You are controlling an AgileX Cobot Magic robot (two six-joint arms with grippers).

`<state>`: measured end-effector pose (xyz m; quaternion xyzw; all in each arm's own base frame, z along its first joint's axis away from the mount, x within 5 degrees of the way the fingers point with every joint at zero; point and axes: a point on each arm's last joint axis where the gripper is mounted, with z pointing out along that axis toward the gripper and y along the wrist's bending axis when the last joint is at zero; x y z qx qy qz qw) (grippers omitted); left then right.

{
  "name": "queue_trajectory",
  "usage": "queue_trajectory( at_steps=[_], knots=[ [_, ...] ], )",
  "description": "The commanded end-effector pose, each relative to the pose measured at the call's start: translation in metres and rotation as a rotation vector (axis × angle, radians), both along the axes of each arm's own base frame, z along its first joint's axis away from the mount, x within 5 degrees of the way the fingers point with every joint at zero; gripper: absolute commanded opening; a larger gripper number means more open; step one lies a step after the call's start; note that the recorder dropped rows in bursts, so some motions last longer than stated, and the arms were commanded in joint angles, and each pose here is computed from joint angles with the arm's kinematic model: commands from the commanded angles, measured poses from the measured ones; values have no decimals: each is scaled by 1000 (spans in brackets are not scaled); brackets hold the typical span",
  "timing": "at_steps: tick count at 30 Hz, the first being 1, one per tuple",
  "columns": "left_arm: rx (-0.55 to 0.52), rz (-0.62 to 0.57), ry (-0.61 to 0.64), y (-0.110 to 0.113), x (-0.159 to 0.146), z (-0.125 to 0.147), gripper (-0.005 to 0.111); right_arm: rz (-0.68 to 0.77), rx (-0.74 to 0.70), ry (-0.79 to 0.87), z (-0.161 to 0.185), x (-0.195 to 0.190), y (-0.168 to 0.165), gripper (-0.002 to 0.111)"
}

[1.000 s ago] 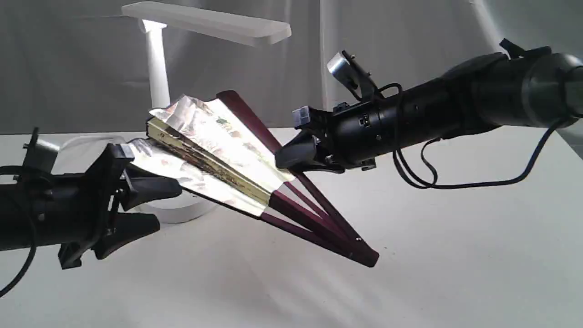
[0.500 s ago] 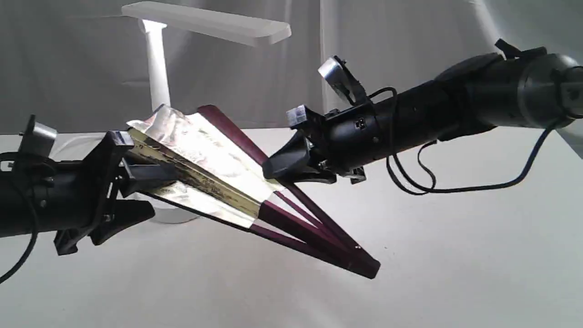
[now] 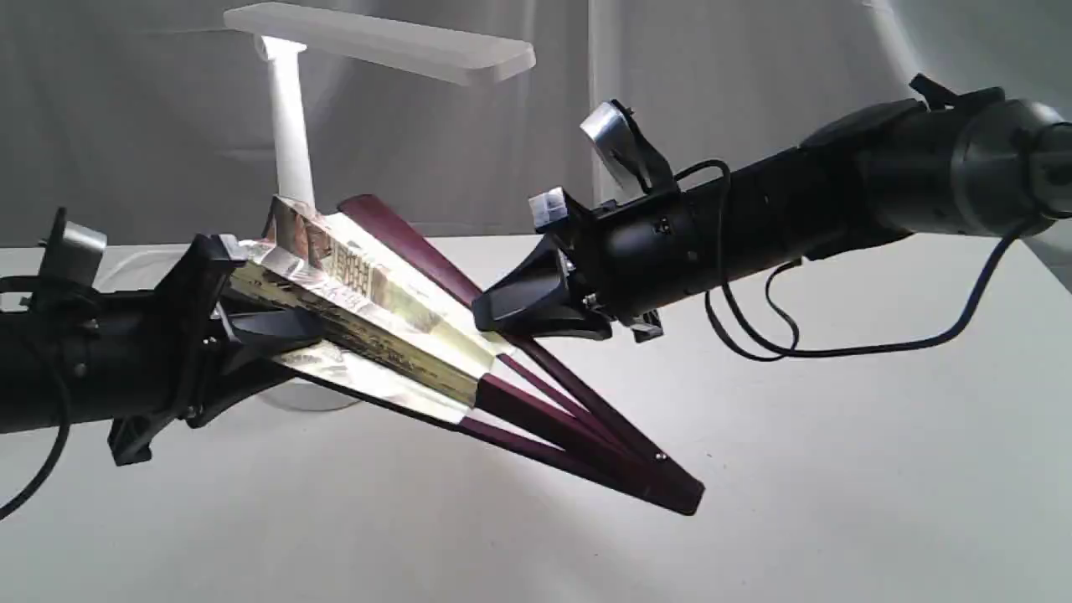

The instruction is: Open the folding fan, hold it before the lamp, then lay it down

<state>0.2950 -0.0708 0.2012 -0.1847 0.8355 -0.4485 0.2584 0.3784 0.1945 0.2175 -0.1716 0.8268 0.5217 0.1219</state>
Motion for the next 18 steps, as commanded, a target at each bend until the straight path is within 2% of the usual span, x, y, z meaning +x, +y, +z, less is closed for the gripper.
queue_trajectory(
  at_steps=[1, 4, 18],
  knots=[
    [11, -13, -19, -1, 0, 2, 15, 20, 29, -7, 6, -3, 1, 0],
    [16, -18, -24, -1, 0, 2, 0, 20, 29, -7, 6, -3, 1, 0],
    [45, -47, -35, -2, -1, 1, 1, 24, 66, 7, 9, -4, 2, 0]
  ],
)
